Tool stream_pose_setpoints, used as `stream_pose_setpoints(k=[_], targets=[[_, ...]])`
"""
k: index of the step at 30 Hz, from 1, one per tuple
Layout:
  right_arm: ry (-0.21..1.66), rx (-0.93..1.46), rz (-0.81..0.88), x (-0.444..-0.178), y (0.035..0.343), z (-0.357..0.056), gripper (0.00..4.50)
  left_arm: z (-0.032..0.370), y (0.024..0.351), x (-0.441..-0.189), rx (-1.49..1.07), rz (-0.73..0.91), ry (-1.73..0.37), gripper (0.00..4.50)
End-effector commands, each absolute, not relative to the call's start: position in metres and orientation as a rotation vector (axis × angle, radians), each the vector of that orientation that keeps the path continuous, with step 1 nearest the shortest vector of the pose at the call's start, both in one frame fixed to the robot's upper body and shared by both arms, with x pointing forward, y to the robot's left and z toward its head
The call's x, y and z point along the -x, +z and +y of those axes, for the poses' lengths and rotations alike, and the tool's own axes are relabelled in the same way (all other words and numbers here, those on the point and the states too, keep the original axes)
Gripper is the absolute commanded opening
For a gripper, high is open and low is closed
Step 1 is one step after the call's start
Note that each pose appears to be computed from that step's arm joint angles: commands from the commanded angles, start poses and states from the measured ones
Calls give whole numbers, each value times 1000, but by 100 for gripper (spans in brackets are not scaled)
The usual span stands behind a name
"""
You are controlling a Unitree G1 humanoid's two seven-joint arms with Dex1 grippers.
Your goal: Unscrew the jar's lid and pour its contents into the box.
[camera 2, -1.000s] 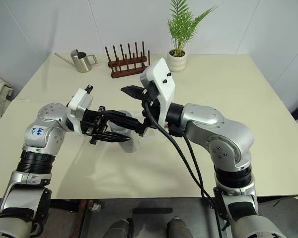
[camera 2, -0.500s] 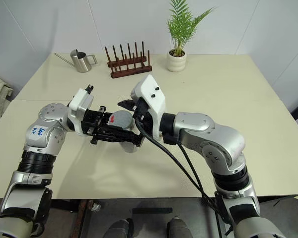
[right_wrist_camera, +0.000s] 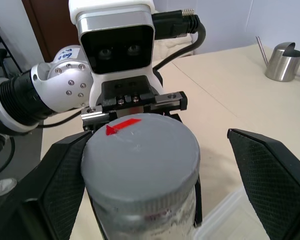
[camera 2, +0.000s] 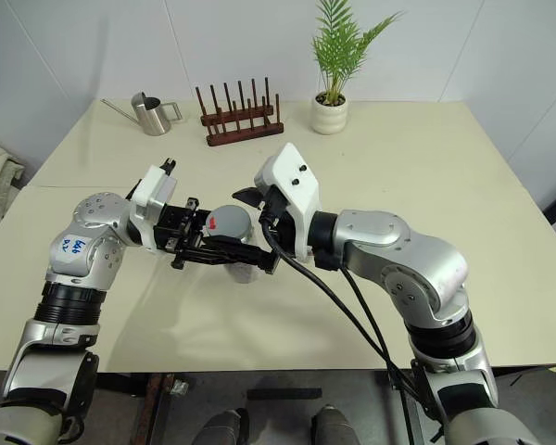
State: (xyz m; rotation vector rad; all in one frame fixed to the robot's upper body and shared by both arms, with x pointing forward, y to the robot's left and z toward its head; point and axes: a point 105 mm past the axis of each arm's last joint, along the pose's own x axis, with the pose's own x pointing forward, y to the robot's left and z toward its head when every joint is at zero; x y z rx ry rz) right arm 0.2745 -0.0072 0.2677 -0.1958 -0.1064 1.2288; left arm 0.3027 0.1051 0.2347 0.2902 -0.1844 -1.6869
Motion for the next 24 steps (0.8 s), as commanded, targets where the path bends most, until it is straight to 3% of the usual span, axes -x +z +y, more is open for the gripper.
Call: stream_pose_setpoints(k=[1,24], targets=[[1214,205,-156,-270,278,-15,447,104,245,-302,-322,-233,-1691,204],[1265,218,-142,-259,274,-16,447,104,245,-305,-334,-237,-1688,204]])
